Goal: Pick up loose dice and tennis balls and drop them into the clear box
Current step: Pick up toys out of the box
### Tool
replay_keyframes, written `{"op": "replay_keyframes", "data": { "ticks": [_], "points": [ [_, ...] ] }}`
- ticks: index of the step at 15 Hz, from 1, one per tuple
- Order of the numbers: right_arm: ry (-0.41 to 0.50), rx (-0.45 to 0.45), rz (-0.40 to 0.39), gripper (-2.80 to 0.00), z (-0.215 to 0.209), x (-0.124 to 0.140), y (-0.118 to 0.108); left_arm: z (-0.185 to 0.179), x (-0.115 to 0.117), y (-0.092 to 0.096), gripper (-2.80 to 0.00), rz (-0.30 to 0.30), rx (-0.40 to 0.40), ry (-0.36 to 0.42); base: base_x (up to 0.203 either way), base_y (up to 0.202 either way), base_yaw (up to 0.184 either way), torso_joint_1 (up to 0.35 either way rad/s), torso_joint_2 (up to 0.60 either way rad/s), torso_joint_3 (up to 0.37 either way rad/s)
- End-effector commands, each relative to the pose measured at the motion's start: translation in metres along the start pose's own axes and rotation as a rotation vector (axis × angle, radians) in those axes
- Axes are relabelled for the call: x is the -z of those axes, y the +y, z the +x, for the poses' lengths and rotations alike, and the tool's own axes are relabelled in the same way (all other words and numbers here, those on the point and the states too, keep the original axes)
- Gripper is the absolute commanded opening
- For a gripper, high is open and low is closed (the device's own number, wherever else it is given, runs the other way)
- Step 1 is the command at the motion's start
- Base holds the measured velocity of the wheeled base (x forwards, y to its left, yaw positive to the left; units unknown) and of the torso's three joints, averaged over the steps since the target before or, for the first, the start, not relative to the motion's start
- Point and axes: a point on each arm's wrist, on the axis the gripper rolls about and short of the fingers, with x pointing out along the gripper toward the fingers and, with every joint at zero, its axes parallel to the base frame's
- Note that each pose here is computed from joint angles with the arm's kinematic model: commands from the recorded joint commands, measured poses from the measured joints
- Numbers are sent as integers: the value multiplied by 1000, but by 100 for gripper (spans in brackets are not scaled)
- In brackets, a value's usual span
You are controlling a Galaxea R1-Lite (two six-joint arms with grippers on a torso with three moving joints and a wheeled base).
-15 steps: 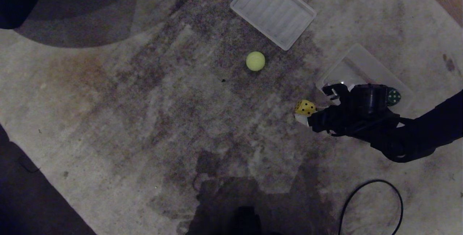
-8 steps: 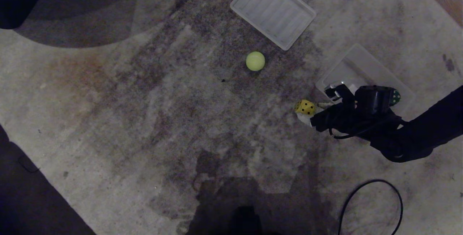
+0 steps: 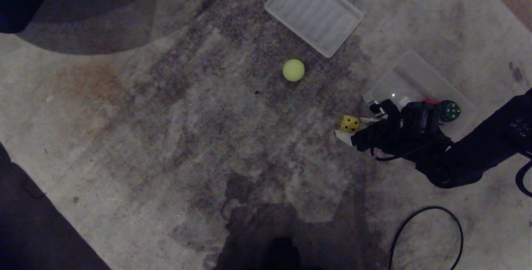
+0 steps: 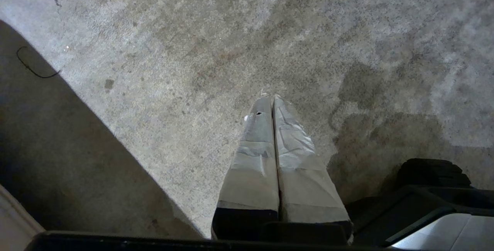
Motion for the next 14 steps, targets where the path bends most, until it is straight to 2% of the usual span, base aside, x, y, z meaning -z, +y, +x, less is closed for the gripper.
{"op": "replay_keyframes", "data": {
  "ticks": [1, 5, 6, 11, 14],
  "points": [
    [5, -4, 1, 0, 5, 7, 0, 0, 0, 0, -280, -1, -1, 3, 0, 0, 0, 0, 0, 0],
    [7, -1, -11, 0, 13, 14, -3, 0, 0, 0, -280, -1, -1, 3, 0, 0, 0, 0, 0, 0],
    [8, -1, -12, -280, 13, 14, -3, 0, 0, 0, -280, -1, -1, 3, 0, 0, 0, 0, 0, 0],
    [20, 2, -22, -280, 19, 22, -3, 0, 0, 0, -280, -1, -1, 3, 0, 0, 0, 0, 0, 0],
    [14, 8, -46, -280, 12, 15, -4, 0, 0, 0, -280, -1, -1, 3, 0, 0, 0, 0, 0, 0]
  ]
}}
